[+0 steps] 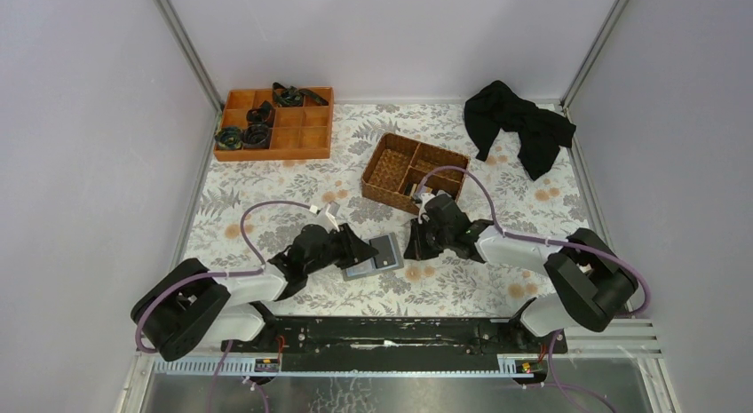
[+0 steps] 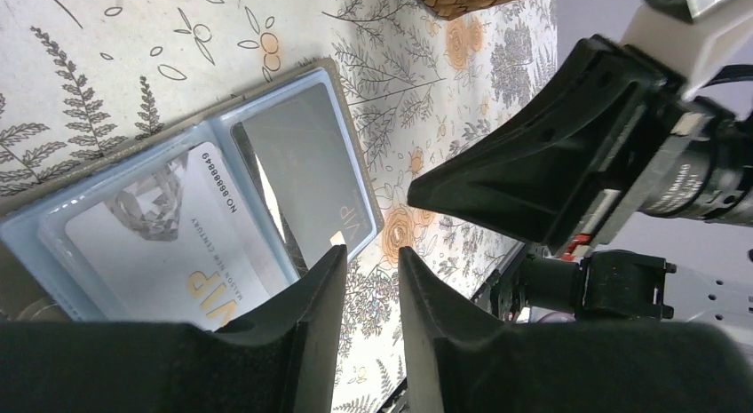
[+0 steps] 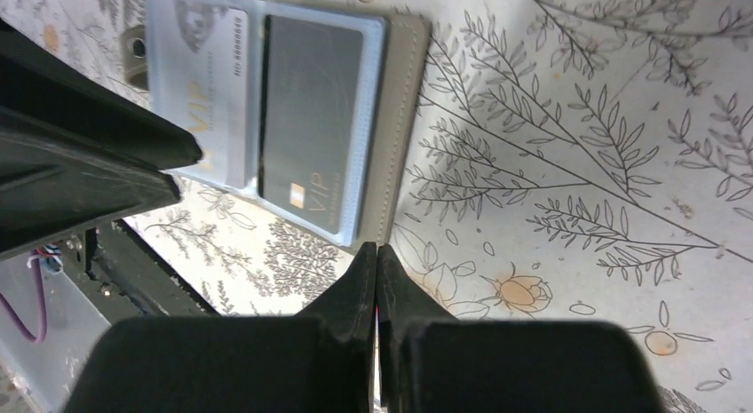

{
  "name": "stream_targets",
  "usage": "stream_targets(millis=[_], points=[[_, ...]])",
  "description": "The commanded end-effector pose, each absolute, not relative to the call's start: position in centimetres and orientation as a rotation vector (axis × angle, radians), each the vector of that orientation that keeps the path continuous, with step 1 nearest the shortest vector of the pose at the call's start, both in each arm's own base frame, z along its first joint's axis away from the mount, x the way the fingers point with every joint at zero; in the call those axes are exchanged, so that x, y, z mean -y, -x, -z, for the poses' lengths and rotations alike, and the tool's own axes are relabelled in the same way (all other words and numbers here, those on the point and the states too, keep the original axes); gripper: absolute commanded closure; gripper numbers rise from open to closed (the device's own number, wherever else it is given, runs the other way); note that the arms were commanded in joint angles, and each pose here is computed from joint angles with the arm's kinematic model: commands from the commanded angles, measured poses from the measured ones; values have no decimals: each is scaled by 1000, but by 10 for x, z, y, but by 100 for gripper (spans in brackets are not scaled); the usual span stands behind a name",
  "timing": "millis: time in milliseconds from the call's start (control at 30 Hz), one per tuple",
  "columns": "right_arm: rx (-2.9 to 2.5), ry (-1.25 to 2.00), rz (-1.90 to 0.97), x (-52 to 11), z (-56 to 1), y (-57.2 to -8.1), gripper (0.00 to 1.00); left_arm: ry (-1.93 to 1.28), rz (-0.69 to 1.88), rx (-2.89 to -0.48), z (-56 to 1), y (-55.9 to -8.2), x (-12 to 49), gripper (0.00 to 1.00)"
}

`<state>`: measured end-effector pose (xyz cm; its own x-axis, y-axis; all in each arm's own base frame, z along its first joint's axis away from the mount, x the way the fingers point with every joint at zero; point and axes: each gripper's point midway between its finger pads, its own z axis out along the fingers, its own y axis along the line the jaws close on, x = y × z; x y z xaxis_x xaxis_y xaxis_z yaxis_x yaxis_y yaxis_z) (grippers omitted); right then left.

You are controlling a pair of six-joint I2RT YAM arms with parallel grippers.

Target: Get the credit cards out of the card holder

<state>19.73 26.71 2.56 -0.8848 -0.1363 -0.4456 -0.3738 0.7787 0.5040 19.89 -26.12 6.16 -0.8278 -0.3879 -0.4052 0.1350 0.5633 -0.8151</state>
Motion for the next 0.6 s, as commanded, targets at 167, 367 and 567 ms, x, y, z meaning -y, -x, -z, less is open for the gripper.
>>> stream_targets(millis=[167,367,567], points=[[-2445,453,-848,-292,-69,-234,100,216,1271,-2185,-69,-207,265,64],[-2489,466,-888,-307,-46,-237,100,249,1222,-2218,-55,-208,260,60],[-2538,455,-894,-303,-26,-228,100,267,1151,-2256,-36,-211,255,60]])
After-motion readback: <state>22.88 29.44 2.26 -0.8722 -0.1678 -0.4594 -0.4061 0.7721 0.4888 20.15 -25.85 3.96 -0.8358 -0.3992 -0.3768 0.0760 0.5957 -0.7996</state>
